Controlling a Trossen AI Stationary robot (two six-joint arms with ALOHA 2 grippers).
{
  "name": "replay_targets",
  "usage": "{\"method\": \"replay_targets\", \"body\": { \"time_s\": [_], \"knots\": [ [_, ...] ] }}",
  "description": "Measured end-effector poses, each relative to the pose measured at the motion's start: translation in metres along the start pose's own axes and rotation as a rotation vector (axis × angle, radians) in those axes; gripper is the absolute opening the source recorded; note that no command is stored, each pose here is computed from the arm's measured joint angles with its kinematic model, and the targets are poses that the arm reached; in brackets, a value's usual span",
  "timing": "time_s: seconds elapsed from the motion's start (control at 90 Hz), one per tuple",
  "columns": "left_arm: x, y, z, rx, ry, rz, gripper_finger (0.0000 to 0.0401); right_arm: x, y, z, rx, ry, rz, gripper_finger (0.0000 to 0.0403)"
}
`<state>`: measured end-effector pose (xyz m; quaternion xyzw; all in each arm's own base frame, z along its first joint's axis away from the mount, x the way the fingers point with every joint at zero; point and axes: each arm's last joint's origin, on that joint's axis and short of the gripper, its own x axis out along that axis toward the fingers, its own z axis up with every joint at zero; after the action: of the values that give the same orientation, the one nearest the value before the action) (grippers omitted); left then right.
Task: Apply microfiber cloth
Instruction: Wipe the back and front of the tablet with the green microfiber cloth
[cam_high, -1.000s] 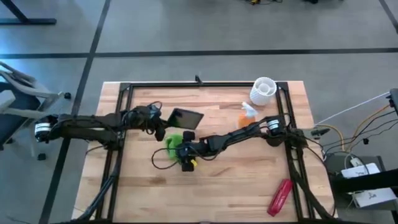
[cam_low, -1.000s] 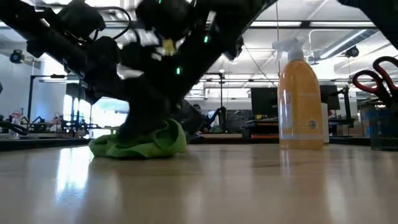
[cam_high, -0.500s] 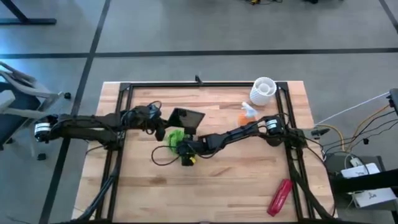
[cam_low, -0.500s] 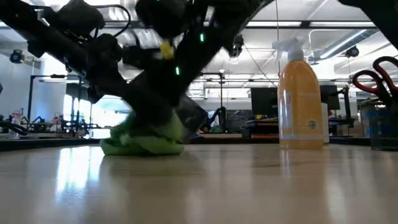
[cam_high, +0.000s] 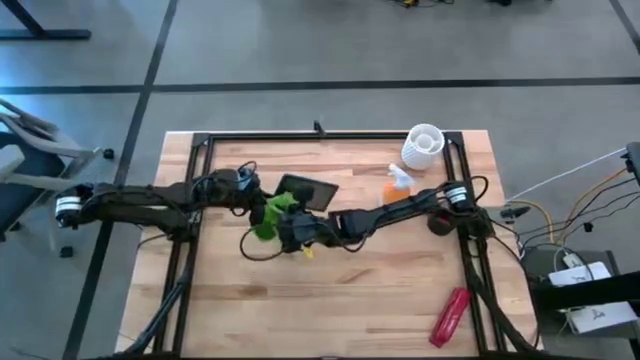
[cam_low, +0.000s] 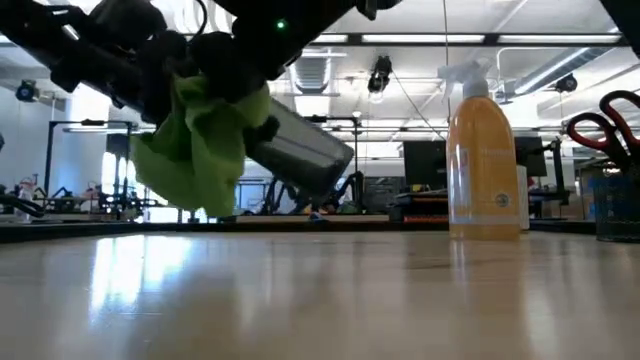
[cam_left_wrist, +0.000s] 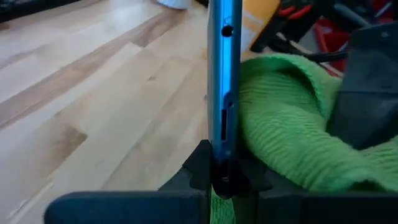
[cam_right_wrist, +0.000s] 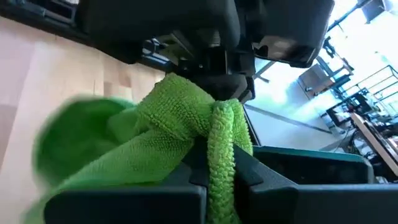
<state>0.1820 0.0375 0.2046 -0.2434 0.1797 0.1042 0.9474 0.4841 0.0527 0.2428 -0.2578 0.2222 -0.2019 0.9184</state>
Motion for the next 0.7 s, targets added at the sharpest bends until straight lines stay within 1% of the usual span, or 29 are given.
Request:
{"method": "replay_targets", "body": {
  "time_s": [0.122, 0.267, 0.367, 0.444, 0.522, 0.622, 0.7],
  "knots": [
    [0.001, -0.006, 0.002, 0.005, -0.027, -0.044, 0.0010, 0.004, -0.005, 0.002, 0.027, -0.047, 0.037, 0.0000],
    [0.001, -0.010, 0.003, 0.008, -0.055, -0.070, 0.0009, 0.004, -0.005, 0.001, 0.038, -0.039, 0.047, 0.0000],
    [0.001, -0.010, 0.004, 0.007, -0.063, -0.066, 0.0009, 0.004, -0.004, -0.003, 0.049, 0.009, 0.032, 0.0000],
    [0.001, -0.010, 0.004, 0.007, -0.068, -0.059, 0.0009, 0.001, -0.004, -0.007, 0.027, 0.065, -0.004, 0.0000],
    [0.000, -0.010, 0.005, 0.007, -0.074, -0.064, 0.0009, -0.004, -0.002, -0.008, 0.006, 0.112, -0.017, 0.0000],
    [0.000, -0.012, 0.006, 0.011, -0.080, -0.088, 0.0009, -0.017, -0.002, -0.008, -0.029, 0.173, -0.027, 0.0000],
    [-0.001, -0.012, 0.006, 0.014, -0.080, -0.101, 0.0009, -0.033, -0.002, -0.007, -0.073, 0.231, -0.055, 0.0000]
  ]
}}
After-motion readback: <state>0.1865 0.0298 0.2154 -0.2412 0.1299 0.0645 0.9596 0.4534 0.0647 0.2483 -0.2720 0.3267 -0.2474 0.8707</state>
